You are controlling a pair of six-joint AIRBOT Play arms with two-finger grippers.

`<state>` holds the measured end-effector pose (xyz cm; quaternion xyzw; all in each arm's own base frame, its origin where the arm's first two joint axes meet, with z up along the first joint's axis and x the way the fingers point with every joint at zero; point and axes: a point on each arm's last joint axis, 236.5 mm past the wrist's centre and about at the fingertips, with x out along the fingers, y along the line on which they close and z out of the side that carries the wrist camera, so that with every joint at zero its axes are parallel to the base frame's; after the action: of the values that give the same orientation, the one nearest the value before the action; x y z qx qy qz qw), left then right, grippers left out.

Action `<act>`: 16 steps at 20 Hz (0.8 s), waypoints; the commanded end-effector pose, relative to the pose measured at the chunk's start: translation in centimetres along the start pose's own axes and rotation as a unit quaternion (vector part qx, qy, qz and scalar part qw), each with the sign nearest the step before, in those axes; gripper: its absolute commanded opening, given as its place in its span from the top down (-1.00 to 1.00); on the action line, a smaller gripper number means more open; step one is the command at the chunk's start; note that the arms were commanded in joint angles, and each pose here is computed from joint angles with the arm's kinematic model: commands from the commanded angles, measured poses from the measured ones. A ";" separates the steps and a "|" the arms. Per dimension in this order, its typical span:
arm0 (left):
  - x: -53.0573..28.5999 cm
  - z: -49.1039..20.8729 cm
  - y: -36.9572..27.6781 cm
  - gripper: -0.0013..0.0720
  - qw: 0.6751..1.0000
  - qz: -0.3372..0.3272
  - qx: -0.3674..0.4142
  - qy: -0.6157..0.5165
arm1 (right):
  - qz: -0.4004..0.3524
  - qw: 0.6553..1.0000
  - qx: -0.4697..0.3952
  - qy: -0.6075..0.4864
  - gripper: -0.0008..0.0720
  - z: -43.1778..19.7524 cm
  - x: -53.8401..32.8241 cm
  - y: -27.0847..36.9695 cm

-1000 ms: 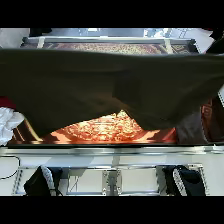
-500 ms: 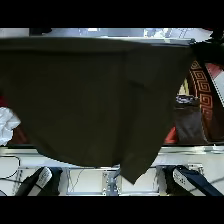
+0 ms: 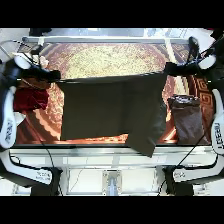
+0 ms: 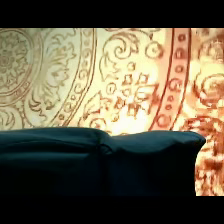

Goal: Fold the shirts.

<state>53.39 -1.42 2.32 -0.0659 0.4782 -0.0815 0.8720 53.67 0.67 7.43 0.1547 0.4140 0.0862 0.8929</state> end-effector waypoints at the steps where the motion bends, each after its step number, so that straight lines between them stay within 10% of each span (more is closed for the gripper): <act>1: 4.1 3.7 0.9 0.95 0.995 0.030 -0.018 -0.088 | -0.016 1.000 0.014 -0.017 0.95 0.3 3.5 -2.3; 16: 1.3 -8.1 -2.5 0.95 0.997 0.004 0.004 0.080 | -0.071 0.981 -0.050 0.174 0.96 -14.2 0.7 -4.5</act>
<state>49.33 -4.30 -0.29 -0.0519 0.5160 -0.0850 0.8508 45.76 -0.27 0.33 0.0651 0.5414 0.0785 0.8346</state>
